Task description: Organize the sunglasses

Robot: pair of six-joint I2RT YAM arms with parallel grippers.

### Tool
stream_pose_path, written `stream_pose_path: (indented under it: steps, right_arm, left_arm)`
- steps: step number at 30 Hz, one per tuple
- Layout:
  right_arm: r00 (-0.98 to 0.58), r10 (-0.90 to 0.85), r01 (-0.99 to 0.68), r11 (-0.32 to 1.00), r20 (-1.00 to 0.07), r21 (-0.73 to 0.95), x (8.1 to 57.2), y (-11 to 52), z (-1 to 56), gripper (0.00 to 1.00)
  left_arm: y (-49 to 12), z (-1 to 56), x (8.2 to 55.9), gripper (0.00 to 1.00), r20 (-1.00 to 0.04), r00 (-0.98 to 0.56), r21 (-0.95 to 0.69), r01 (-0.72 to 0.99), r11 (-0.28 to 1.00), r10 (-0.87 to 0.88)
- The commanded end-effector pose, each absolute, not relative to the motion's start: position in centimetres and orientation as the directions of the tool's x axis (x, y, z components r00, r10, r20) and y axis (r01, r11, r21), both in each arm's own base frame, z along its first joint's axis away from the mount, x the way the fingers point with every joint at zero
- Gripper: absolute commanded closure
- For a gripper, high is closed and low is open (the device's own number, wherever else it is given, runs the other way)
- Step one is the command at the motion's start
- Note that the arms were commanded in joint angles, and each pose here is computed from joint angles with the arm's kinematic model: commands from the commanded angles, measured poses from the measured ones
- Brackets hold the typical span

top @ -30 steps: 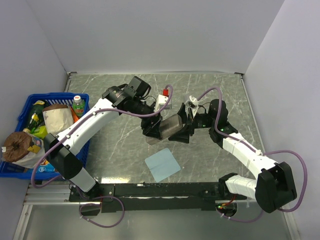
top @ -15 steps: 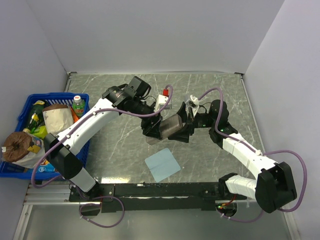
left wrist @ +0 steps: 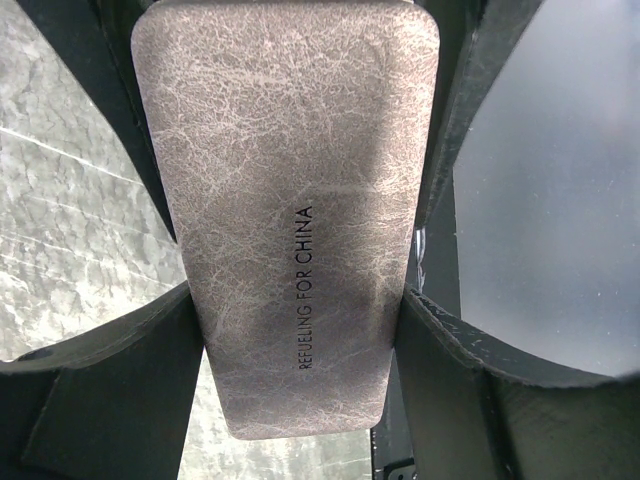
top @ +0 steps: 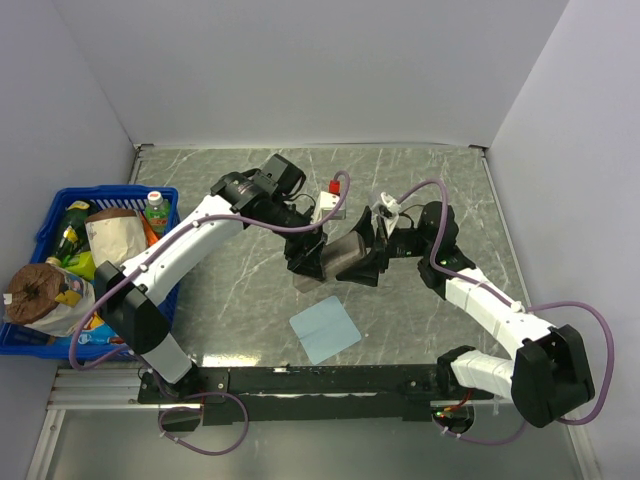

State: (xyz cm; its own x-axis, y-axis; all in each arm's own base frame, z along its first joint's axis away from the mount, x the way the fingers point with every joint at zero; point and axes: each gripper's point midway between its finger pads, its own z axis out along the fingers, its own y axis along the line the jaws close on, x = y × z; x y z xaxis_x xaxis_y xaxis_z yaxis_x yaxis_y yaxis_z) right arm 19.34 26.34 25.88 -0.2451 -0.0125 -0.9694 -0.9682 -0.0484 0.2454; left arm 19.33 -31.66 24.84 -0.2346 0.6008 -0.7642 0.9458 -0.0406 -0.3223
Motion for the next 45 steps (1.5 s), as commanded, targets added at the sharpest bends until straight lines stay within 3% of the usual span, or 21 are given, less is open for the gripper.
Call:
stream_pose_path:
  steps: [1,10,17,27,36,39,45]
  right_arm:
    - [-0.144,-0.009,-0.984,-0.107,-0.989,0.144,18.2,26.3,26.6,0.11]
    - [-0.148,-0.003,-0.983,-0.108,-0.989,0.147,18.2,26.4,26.8,0.14]
    - [-0.147,0.026,-0.987,-0.074,-0.989,0.145,18.4,26.4,27.4,0.05]
    - [-0.145,0.022,-0.987,-0.079,-0.989,0.143,18.4,26.3,27.3,0.11]
    - [-0.14,0.012,-0.986,-0.096,-0.99,0.138,18.2,26.4,27.1,0.4]
    - [-0.145,0.006,-0.984,-0.107,-0.989,0.144,18.0,26.5,27.0,0.64]
    - [-0.141,0.006,-0.984,-0.112,-0.99,0.139,17.9,26.5,27.4,0.97]
  left_arm:
    - [-32.4,28.0,19.3,0.52,-0.83,-0.18,-0.277,0.955,-0.11,0.529]
    - [-32.2,27.7,19.3,0.52,-0.829,-0.186,-0.285,0.952,-0.111,0.528]
    - [-32.2,27.4,19.2,0.51,-0.824,-0.192,-0.296,0.948,-0.116,0.533]
    - [-32.3,27.4,19.1,0.51,-0.821,-0.197,-0.305,0.945,-0.121,0.536]
    - [-32.2,27.6,19.1,0.48,-0.824,-0.195,-0.302,0.946,-0.121,0.532]
    - [-32.2,27.6,19.2,0.43,-0.826,-0.2,-0.306,0.945,-0.12,0.527]
    - [-31.9,27.2,19.5,0.39,-0.824,-0.245,-0.349,0.93,-0.117,0.512]
